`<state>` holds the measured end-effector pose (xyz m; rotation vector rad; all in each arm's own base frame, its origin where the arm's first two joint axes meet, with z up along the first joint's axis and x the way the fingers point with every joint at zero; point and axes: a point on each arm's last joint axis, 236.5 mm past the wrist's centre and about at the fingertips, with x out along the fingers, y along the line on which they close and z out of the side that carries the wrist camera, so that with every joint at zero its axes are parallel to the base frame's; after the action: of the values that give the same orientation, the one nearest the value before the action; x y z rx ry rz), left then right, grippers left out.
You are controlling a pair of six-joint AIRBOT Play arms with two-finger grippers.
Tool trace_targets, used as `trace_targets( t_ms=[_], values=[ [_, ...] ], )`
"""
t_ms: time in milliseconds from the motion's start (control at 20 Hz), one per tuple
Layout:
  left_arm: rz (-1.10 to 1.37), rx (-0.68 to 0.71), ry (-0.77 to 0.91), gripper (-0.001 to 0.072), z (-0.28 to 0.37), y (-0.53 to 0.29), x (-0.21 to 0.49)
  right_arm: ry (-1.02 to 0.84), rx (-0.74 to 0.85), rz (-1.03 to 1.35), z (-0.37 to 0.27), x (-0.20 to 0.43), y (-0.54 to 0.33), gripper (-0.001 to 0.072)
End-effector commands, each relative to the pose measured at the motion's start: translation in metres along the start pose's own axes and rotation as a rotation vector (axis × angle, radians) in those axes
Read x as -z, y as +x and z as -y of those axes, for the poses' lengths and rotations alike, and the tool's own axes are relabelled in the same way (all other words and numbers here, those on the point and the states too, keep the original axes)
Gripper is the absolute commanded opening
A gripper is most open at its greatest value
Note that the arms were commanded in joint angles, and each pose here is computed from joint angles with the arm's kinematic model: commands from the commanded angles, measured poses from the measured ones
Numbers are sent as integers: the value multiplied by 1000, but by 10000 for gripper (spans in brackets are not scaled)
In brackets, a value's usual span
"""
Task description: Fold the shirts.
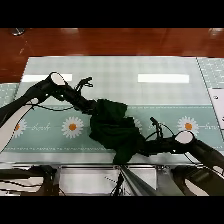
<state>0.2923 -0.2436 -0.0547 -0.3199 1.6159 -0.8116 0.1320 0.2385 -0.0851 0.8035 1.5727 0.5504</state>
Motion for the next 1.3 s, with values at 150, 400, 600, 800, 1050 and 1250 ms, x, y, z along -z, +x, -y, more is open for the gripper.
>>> trace_targets(
  t_ms=[150, 400, 600, 800, 1050, 1250],
  values=[
    [5, -1, -8, 25, -2, -2, -1, -125, -13, 27, -20, -26, 4, 24],
    [298, 101, 42, 25, 41, -95, -63, -319, 35, 102, -75, -93, -68, 23],
    [898, 129, 283, 25, 139, -300, -116, -564, 69, 556, -207, -180, -263, 23],
    [1228, 37, 531, 25, 229, -431, -60, -914, 87, 916, -344, -112, -408, 23],
    [1393, -203, 696, 25, 282, -476, 42, -1133, 165, 1187, -383, 16, -478, 23],
    [1206, -411, 621, 25, 252, -436, 102, -1103, 291, 1274, -353, 59, -494, 23]
  ],
)
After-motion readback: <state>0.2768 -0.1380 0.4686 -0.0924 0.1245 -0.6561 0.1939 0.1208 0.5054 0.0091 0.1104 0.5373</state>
